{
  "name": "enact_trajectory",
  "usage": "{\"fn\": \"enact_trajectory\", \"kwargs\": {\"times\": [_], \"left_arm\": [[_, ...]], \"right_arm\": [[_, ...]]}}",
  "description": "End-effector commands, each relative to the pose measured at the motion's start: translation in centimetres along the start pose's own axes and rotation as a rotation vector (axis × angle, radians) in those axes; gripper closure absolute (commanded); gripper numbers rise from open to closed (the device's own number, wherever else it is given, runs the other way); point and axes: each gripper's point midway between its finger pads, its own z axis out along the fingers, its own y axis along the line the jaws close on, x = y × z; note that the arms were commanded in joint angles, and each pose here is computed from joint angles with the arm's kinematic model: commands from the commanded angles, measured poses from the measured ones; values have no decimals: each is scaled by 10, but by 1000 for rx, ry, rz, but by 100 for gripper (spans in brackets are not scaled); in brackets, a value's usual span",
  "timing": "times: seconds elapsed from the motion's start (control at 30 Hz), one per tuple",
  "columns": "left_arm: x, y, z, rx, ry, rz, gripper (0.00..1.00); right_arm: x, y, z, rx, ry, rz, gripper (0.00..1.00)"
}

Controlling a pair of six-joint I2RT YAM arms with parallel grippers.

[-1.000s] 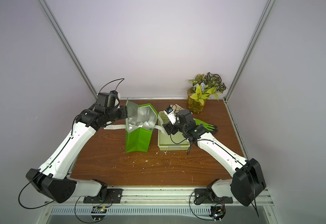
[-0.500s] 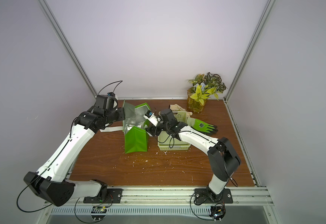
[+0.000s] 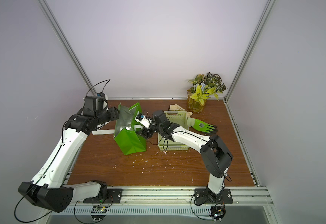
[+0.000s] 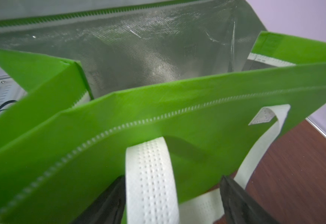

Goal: Place the ice pack in the delivery bag
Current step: Adjust the delivery bag at the center of the board.

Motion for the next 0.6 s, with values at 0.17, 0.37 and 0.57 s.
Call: {"fn": "enact_trajectory", "kwargs": {"times": [0.17, 0.37, 0.57], "left_arm": [[6, -19, -44, 154, 11, 37, 35], [56, -4, -51, 66, 179, 58, 35], [80, -11, -43, 49, 278, 86, 35]], "right_arm": [[-23, -19, -31, 144, -25, -78, 14], [-21, -25, -39, 186, -4, -79, 13], [-16, -25, -37, 184, 16, -80, 13]]}}
